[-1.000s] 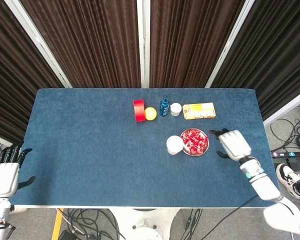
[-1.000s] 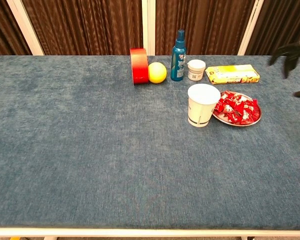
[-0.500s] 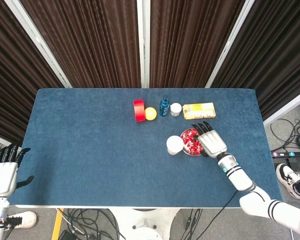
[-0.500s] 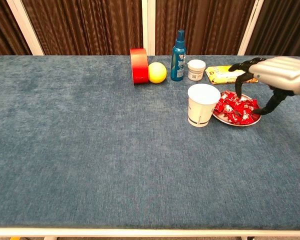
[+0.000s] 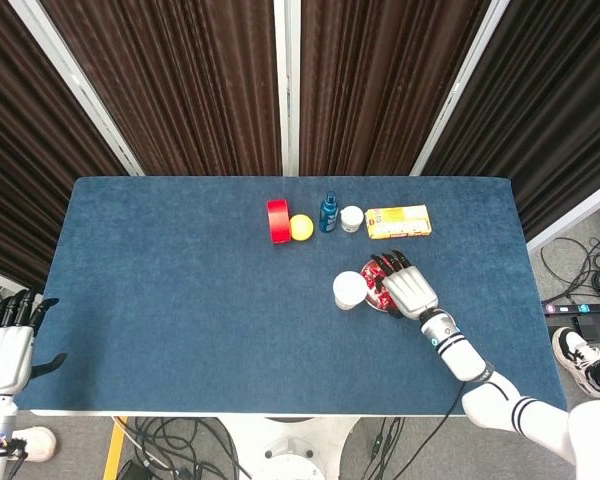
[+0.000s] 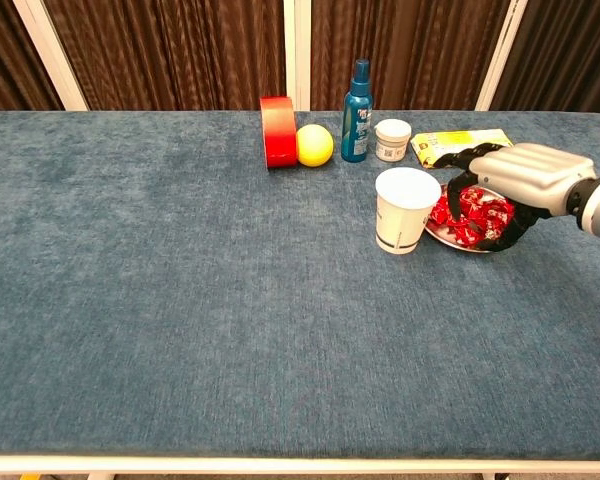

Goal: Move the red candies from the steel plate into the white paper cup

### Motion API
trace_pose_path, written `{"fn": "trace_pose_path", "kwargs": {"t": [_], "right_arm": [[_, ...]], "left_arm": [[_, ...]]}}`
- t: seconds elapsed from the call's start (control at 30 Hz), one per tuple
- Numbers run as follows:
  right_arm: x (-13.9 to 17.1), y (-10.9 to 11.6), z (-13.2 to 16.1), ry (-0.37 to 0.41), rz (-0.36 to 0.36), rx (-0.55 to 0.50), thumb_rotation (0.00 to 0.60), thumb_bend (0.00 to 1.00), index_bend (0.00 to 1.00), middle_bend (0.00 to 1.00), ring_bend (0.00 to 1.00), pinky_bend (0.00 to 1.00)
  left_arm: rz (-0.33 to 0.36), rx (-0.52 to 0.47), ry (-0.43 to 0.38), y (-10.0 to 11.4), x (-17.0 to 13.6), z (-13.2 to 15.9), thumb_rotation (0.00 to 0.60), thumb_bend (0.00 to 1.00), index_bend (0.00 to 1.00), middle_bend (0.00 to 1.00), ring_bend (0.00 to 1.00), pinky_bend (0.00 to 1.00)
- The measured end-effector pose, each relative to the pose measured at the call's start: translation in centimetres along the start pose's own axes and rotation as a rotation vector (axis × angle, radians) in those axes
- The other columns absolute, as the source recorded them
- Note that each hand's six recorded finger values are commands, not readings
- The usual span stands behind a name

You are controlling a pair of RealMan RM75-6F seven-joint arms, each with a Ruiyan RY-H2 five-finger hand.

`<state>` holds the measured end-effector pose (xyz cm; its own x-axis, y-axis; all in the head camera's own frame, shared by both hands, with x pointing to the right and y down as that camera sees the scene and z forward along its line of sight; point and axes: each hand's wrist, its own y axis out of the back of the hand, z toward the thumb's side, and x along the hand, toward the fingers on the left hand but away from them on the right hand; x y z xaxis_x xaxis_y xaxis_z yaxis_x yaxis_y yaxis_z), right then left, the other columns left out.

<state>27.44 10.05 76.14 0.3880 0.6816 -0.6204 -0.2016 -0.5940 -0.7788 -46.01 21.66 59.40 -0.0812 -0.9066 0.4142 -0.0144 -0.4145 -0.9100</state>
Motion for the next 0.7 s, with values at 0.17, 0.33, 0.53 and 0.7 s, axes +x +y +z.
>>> {"fn": "trace_pose_path", "kwargs": {"t": [0.17,0.33,0.53,0.7], "right_arm": [[-0.5,-0.7,0.1,-0.004,0.012,0.0,0.6,0.24,0.49,0.05,0.0,0.0],[-0.7,-0.9,0.1,-0.006,0.011,-0.009,0.6,0.32,0.62,0.09,0.0,0.0],[-0.4,1.3,-0.1,0.0,-0.063,-0.03,0.6,0.33,0.64,0.1,0.0,0.0],[0.4,4.2,0.6,0.034,-0.14,-0.07,0.6,0.33,0.65,0.1,0.0,0.0]], "left_arm": [[0.0,-0.002,0.005,-0.1,0.0,-0.3,0.6,0.0,0.26,0.15,0.09,0.13],[0.002,-0.003,0.011,-0.2,-0.1,-0.6,0.6,0.0,0.26,0.15,0.09,0.13],[0.003,-0.005,0.012,-0.2,-0.1,-0.7,0.6,0.0,0.26,0.15,0.09,0.13],[0.006,-0.005,0.01,-0.1,-0.1,-0.7,0.6,0.0,0.26,0.15,0.09,0.13]]}}
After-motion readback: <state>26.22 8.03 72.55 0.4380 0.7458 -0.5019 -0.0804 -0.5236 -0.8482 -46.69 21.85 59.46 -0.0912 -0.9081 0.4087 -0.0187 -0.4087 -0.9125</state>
